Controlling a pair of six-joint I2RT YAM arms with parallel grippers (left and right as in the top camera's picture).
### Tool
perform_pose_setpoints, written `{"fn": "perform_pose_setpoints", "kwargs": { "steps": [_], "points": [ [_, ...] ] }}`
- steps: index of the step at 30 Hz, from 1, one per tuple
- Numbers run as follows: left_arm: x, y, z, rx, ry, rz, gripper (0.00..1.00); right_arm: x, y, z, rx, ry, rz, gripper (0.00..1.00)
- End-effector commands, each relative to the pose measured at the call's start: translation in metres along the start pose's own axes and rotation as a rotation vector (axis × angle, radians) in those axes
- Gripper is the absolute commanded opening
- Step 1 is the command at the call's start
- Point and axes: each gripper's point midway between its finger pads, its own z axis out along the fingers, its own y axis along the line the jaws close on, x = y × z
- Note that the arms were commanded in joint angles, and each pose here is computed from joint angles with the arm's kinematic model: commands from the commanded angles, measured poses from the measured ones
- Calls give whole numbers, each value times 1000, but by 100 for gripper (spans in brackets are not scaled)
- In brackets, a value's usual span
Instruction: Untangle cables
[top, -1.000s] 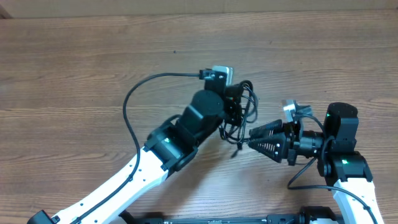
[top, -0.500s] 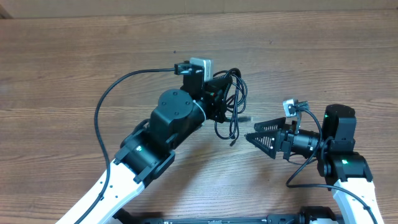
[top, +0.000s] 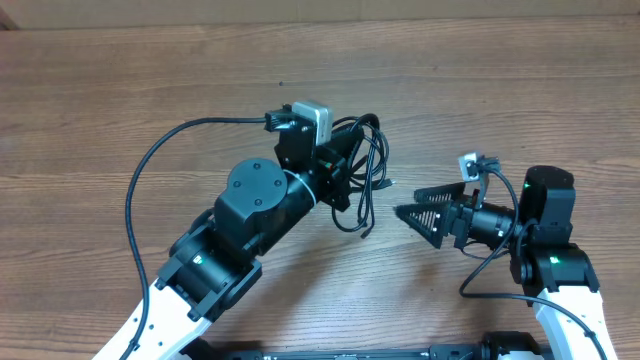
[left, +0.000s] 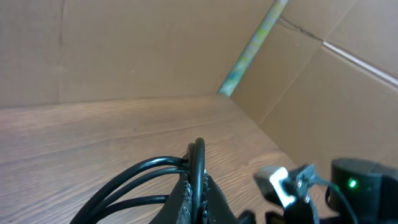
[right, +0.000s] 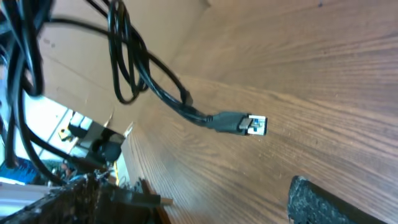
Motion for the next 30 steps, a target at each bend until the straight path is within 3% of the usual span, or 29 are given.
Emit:
{"fn": "perform_pose_setpoints", "kwargs": {
  "steps": [1,13,20,30],
  "points": [
    [-16,-8,-15,24,-32,87,4,-12,7,-1,-9,-26,29,96],
    [-19,-22,-49,81,-30,237,4,-37,31,-4,-113,-79,55,100],
    [2,-21,-56,100,56,308,4,-53,57,-10,-214,-98,32,100],
    [16,-47,-63,277,91,462,4,-54,79,-11,-290,-72,3,100]
  ]
}}
